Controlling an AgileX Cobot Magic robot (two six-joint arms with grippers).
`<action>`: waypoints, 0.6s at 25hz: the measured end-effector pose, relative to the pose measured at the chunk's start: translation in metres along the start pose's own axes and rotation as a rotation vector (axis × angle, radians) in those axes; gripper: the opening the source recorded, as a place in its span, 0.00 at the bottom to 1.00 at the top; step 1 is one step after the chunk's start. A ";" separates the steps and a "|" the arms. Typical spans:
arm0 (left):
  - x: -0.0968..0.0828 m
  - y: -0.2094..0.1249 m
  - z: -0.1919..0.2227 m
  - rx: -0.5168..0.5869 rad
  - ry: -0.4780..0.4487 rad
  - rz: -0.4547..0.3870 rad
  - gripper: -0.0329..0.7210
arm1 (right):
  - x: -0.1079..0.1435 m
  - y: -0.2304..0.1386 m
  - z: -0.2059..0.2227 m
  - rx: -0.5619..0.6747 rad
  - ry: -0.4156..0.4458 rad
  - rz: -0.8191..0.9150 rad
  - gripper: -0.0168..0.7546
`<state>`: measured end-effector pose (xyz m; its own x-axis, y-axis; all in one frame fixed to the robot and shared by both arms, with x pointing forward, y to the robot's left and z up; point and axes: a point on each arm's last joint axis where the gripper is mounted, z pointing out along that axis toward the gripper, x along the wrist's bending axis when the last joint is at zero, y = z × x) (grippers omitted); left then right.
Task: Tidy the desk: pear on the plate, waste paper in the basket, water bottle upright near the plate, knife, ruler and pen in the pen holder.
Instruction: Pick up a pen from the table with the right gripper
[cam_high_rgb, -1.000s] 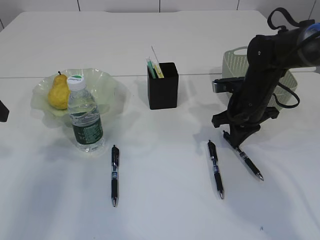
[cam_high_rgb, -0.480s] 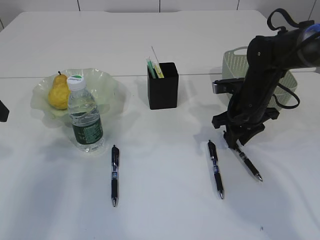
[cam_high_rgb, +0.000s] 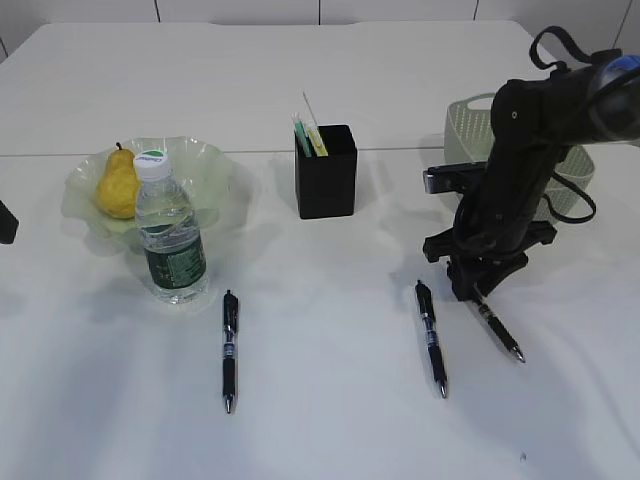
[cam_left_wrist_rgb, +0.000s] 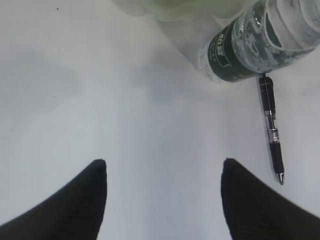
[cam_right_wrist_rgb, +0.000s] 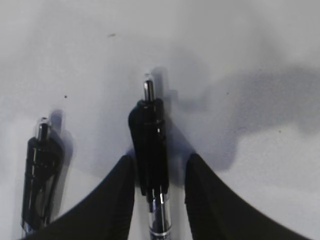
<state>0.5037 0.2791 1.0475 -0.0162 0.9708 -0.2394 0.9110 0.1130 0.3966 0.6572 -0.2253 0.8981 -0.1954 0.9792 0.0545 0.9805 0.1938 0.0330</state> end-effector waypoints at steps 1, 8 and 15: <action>0.000 0.000 0.000 0.000 0.000 0.000 0.71 | 0.000 0.000 0.000 -0.002 0.000 0.000 0.36; 0.000 0.000 0.000 0.000 0.000 0.000 0.71 | 0.000 0.000 0.000 -0.002 0.005 0.003 0.26; 0.000 0.000 0.000 0.000 0.000 0.000 0.71 | 0.001 0.000 0.000 -0.001 0.012 0.000 0.13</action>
<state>0.5037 0.2791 1.0475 -0.0162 0.9708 -0.2394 0.9110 0.1130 0.3966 0.6570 -0.2243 0.8982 -0.1961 0.9784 0.0660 0.9804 0.1942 0.0336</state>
